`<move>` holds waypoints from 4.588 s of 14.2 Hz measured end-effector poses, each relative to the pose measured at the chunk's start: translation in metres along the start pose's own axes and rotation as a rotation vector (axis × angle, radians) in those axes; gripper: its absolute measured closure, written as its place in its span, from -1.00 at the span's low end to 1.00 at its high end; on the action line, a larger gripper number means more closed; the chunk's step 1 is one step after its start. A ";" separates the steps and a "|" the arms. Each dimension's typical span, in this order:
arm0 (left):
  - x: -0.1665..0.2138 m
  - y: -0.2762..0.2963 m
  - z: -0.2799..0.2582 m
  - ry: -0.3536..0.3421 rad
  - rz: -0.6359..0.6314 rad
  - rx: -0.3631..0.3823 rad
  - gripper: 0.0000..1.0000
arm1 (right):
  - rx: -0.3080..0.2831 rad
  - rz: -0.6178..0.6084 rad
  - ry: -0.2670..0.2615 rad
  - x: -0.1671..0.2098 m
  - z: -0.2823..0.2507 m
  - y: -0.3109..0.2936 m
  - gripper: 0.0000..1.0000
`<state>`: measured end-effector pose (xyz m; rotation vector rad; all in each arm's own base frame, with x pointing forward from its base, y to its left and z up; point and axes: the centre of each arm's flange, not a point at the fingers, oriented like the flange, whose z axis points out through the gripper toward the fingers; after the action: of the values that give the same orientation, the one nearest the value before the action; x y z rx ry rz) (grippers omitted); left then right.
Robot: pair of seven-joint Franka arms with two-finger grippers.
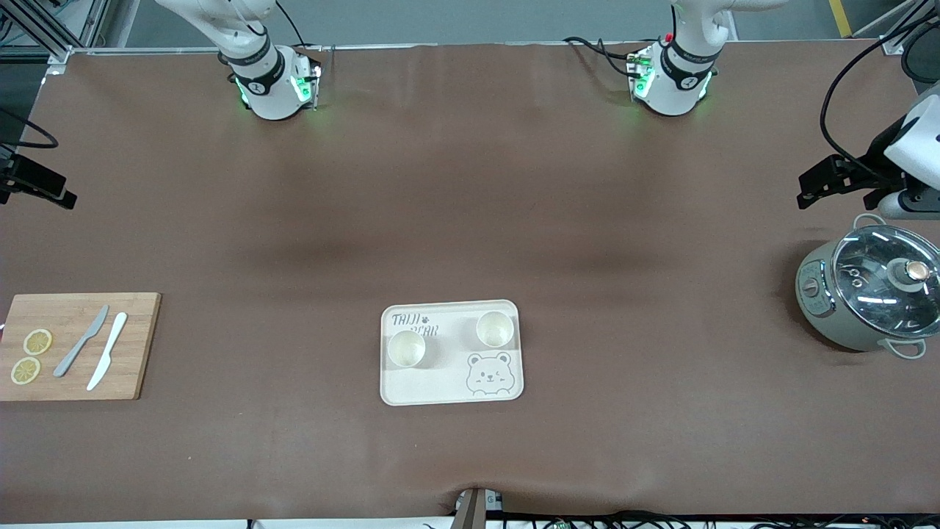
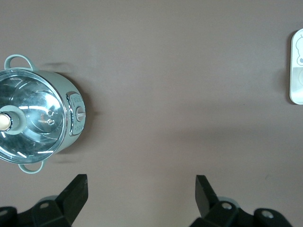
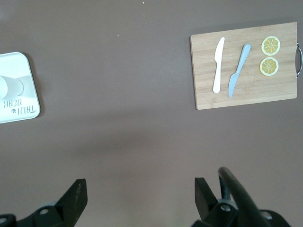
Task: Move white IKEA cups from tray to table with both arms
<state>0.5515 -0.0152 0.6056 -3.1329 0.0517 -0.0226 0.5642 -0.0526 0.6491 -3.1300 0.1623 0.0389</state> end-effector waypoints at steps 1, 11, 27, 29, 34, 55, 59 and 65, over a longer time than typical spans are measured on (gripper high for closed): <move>0.000 0.000 0.000 -0.001 0.000 0.000 -1.00 | 0.000 0.000 0.001 0.000 0.000 0.000 -1.00; 0.012 0.006 0.029 -0.049 0.010 0.000 -1.00 | 0.001 -0.002 -0.003 0.004 0.006 -0.001 -1.00; 0.090 0.177 0.130 -0.032 -0.048 -0.034 -1.00 | 0.074 -0.031 0.069 0.024 0.023 -0.095 -1.00; 0.102 0.192 0.146 -0.004 -0.044 -0.043 -1.00 | 0.087 0.004 0.072 0.036 0.047 -0.143 -1.00; 0.114 0.229 0.175 0.049 -0.097 -0.069 -1.00 | 0.120 0.087 0.087 0.057 0.109 -0.227 -1.00; 0.099 0.377 0.337 0.096 -0.180 -0.132 -1.00 | 0.105 0.066 0.102 0.068 0.353 -0.386 -1.00; 0.089 0.394 0.355 0.091 -0.167 -0.133 -1.00 | 0.112 0.064 0.107 0.069 0.367 -0.388 -1.00; 0.083 0.400 0.375 0.073 -0.159 -0.121 -1.00 | 0.129 0.067 0.125 0.073 0.401 -0.391 -1.00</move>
<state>0.6271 -0.4145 0.2281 -3.2475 -0.2031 -0.1395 0.6670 0.3322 0.2489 -2.9977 0.2591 -0.1600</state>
